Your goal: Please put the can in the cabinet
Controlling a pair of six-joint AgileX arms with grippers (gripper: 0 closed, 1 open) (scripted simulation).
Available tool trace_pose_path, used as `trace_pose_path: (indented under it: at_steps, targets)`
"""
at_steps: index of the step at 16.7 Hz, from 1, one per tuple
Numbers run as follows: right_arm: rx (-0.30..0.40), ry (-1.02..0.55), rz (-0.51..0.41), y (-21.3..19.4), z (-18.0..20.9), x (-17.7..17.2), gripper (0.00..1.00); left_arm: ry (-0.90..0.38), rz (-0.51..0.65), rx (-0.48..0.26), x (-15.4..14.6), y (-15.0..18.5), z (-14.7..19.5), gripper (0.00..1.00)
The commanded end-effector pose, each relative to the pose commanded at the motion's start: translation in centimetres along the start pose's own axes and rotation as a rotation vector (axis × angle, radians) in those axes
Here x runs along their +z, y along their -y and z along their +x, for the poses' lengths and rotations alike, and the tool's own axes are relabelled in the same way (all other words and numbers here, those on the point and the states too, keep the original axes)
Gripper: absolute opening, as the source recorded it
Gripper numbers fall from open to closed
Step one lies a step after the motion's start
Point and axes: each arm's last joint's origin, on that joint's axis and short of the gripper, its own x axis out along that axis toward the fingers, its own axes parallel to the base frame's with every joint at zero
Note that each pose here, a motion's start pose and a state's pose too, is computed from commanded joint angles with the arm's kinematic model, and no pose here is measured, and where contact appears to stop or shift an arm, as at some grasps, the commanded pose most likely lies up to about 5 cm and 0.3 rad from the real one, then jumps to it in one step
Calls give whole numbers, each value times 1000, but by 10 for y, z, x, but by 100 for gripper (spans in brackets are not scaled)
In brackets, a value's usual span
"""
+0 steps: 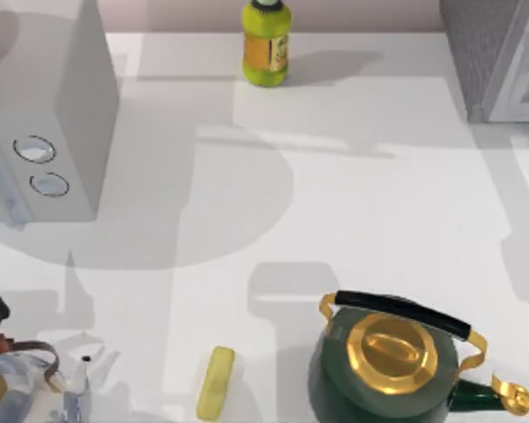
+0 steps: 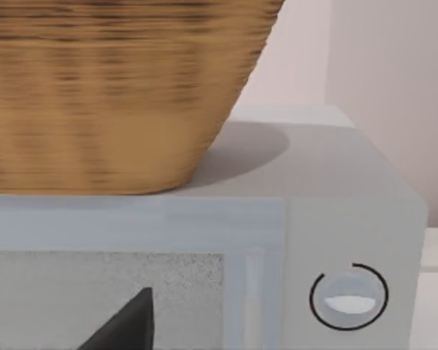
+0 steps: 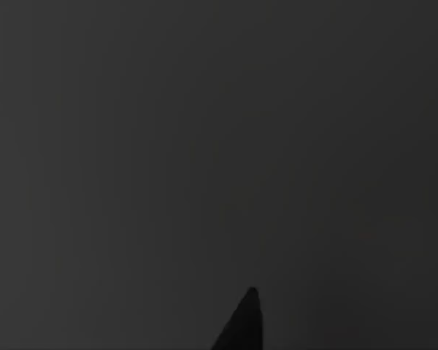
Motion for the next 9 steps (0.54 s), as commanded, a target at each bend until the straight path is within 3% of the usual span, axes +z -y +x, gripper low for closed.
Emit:
trace_pose_path:
  at_steps: [3, 9]
  targets:
    - [0, 0, 0, 0, 0, 0, 98, 0, 0, 0, 0, 0, 0, 100]
    - [0, 0, 0, 0, 0, 0, 100, 0, 0, 0, 0, 0, 0, 100]
